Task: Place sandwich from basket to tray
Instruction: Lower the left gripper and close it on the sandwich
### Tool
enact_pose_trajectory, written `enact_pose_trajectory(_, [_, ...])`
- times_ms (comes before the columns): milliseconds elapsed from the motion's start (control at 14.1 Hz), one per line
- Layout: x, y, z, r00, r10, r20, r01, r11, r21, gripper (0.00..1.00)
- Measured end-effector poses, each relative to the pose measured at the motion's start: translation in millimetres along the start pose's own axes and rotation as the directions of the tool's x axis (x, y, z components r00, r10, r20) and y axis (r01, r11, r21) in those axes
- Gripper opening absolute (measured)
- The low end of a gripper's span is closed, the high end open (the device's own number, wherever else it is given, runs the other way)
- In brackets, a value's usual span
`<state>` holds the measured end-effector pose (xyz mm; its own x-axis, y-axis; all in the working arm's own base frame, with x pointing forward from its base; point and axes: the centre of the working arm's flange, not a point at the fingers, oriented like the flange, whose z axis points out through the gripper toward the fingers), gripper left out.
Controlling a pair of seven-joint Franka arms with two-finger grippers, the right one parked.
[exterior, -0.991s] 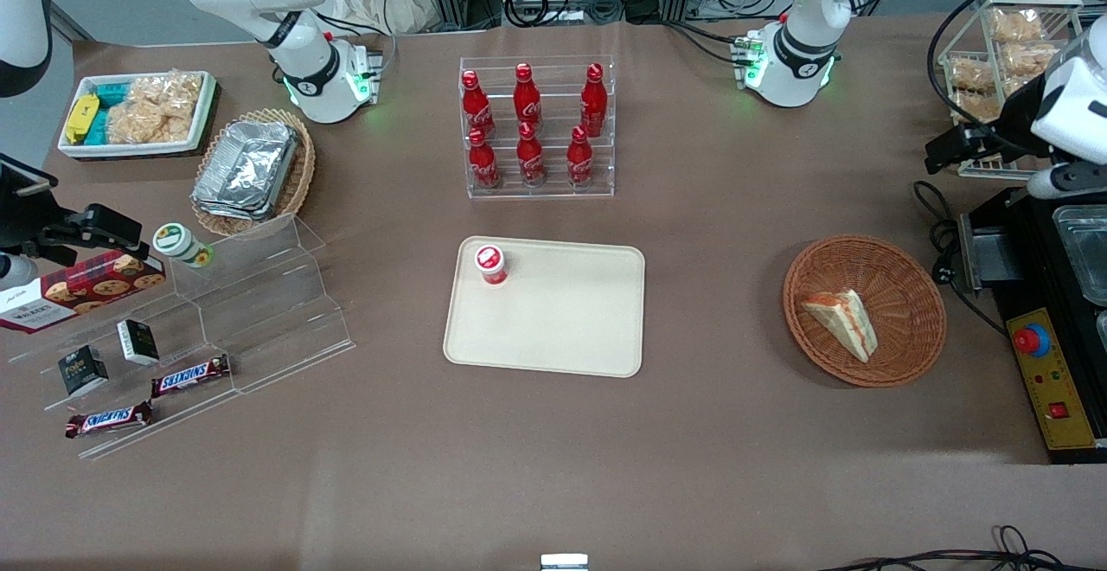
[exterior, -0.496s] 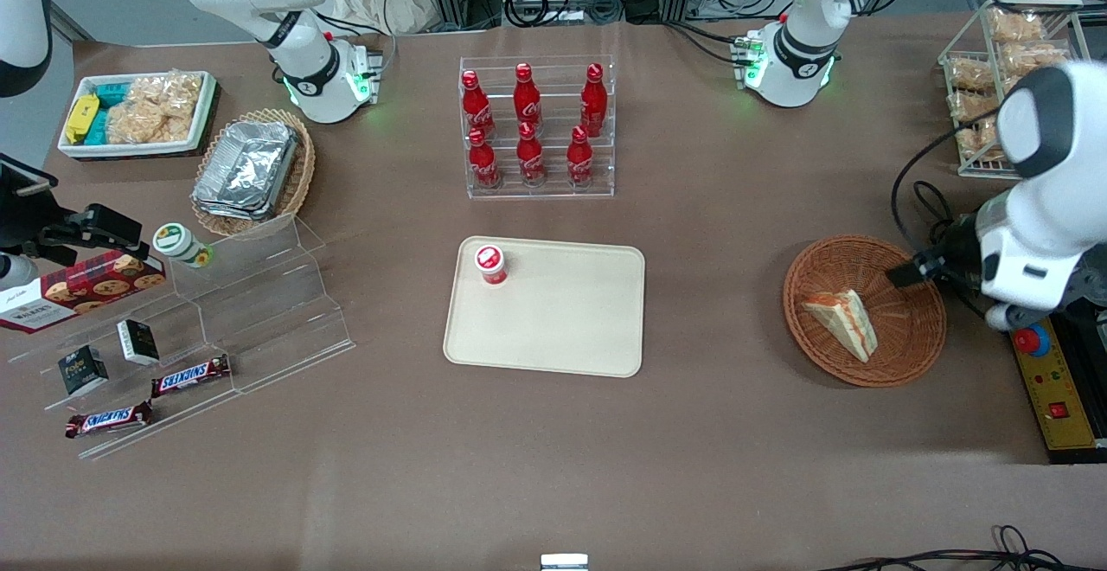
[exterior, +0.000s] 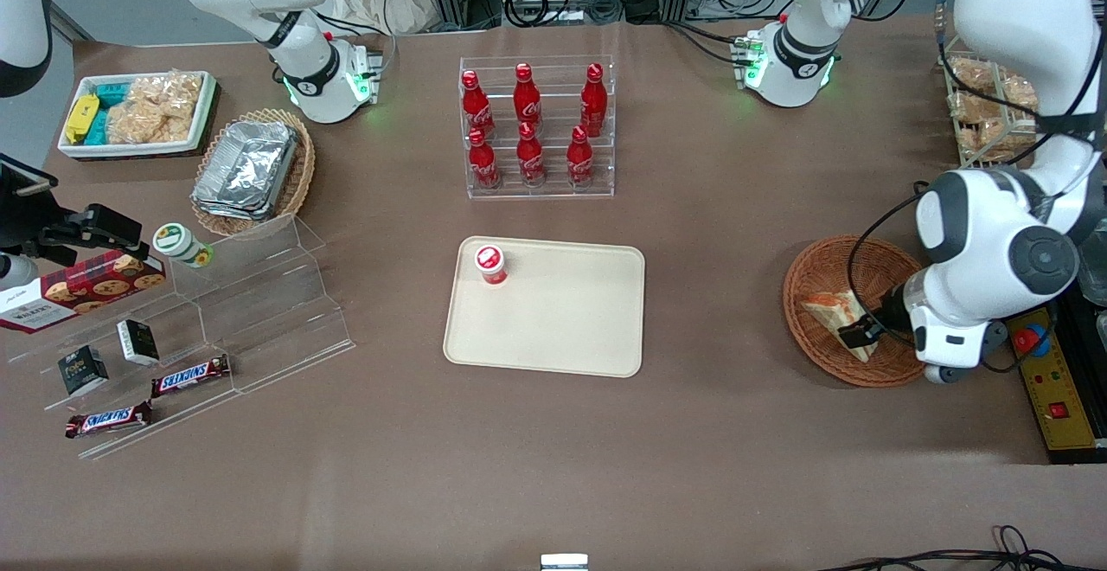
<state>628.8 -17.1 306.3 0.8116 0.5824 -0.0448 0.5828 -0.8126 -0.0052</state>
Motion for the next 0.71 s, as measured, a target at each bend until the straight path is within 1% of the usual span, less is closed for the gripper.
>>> enact_pose_trajectory(212, [-3.6,-4.3,32.8,1.000,-0.009,-0.008,0.009,1.000,-0.008,1.00])
enact_pose_trajectory(425, [-8.1,-8.3,51.7,1.000,-0.012,-0.021,0.012,1.000,-0.018,1.00])
enact_pose_trajectory(496, [-9.5,-9.4,55.6,1.000,-0.011,-0.020,0.011,1.000,-0.015,0.93])
enact_pose_trajectory(708, [-10.4,-10.4,57.4,1.000,-0.004,-0.022,0.004,1.000,-0.008,0.58])
